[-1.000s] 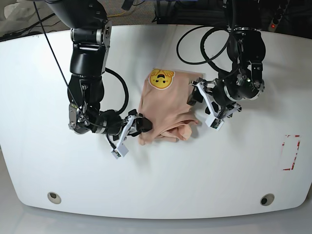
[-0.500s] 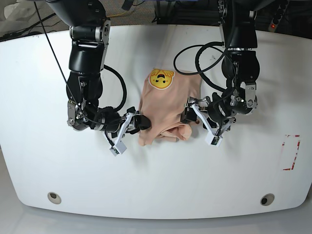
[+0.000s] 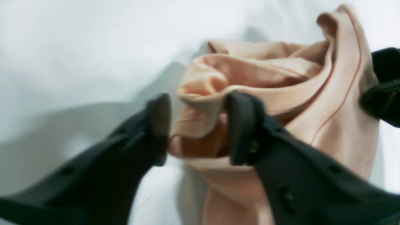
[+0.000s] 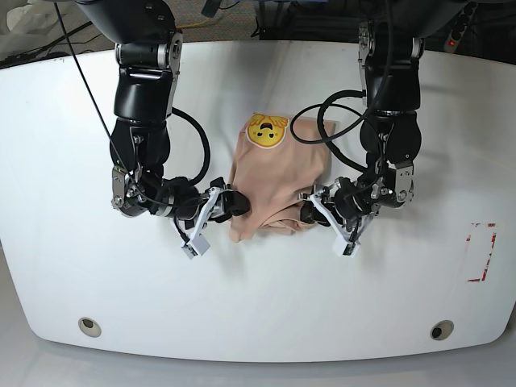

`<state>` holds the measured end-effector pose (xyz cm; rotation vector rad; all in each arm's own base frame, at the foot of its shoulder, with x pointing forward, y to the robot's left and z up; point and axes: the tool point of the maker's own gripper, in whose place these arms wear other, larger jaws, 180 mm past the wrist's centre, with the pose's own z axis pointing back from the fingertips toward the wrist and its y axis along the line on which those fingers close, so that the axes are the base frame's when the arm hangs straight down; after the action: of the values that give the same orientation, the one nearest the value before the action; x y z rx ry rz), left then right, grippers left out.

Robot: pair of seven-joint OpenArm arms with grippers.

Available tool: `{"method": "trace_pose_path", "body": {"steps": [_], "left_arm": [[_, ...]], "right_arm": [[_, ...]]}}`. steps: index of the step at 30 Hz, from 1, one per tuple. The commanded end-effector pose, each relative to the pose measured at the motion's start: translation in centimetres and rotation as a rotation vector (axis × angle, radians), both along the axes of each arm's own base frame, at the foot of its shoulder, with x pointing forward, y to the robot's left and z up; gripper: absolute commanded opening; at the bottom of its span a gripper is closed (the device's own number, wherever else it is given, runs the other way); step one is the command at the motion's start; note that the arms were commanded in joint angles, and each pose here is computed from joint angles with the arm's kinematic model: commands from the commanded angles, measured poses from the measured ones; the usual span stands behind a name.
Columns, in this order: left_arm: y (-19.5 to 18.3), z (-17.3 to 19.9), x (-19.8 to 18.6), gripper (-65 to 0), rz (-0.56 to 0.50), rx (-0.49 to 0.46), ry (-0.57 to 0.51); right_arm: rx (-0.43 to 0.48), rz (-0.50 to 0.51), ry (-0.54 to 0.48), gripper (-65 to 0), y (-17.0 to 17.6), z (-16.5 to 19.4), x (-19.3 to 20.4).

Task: Fold the T-shirt properly
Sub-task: 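Move both grippers to the bundle's hem edge and grasp it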

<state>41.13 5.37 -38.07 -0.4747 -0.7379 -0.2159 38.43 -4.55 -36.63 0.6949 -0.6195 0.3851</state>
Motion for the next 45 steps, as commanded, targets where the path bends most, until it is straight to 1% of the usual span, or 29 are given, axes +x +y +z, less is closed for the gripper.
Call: {"method": "trace_pose_path", "body": {"steps": [1,3,5,9,15,20,23,26,28,30,31,34,35,36,40,43,45], "left_arm": [[-1.0,2.4,1.7,-53.8,-0.036,-0.019,-0.077],[-1.3,2.8,1.9,-57.9,-0.055,-0.018,-0.088],[-1.4,3.2,2.1,-59.3,-0.06,-0.019,-0.096],[-2.3,4.5,2.9,-59.4,-0.068,-0.035,-0.123],[-2.2,6.5,4.4,-59.4,-0.068,-0.033,-0.167],[-2.2,6.1,4.1,-59.0,-0.073,-0.026,-0.152],[-1.9,6.7,4.0,-58.5,-0.08,-0.005,-0.158],[-0.2,6.5,3.6,-51.7,-0.086,0.053,-0.135],[0.6,6.1,2.9,-43.5,-0.089,0.08,-0.121],[1.0,5.9,2.4,-36.1,-0.087,0.094,-0.122],[1.4,5.5,2.1,-31.5,-0.081,0.102,-0.114],[2.8,4.5,1.5,-24.6,-0.073,0.13,-0.093],[2.9,4.5,1.6,-24.0,-0.069,0.128,-0.098],[2.8,4.4,1.5,-24.2,-0.068,0.124,-0.101],[2.6,2.8,0.7,-24.2,-0.061,0.103,-0.078],[2.5,2.0,0.7,-24.2,-0.049,0.082,-0.069],[2.3,1.3,0.6,-24.2,-0.045,0.069,-0.058]], "right_arm": [[0.027,-0.009,-0.074,-35.8,0.1,2.3,1.6],[0.027,-0.009,-0.074,-35.8,0.1,2.3,1.6],[0.027,-0.009,-0.074,-35.8,0.1,2.3,1.6],[0.028,-0.011,-0.074,-35.8,0.0,2.3,1.6],[0.028,-0.011,-0.076,-35.8,0.0,2.4,1.7],[0.028,-0.011,-0.076,-35.8,0.0,2.4,1.7],[0.027,-0.01,-0.083,-35.8,0.0,2.6,1.8],[0.017,-0.009,-0.118,-35.7,-0.1,3.6,2.1],[0.011,-0.006,-0.14,-32.5,-0.1,4.2,2.2],[0.008,-0.006,-0.152,-26.3,-0.1,4.5,2.3],[0.006,-0.006,-0.154,-21.4,-0.1,4.6,2.4],[0.01,-0.01,-0.171,-11.9,-0.1,5.2,3.0],[0.014,-0.017,-0.183,-9.0,-0.2,5.6,3.4],[0.007,-0.025,-0.184,-7.6,-0.5,5.4,3.6],[-0.013,-0.047,-0.17,-6.8,-0.9,4.3,4.4],[0.007,-0.06,-0.132,-6.7,-0.7,3.1,4.7],[0.023,-0.07,-0.124,-6.7,-0.7,2.8,5.0]]}}
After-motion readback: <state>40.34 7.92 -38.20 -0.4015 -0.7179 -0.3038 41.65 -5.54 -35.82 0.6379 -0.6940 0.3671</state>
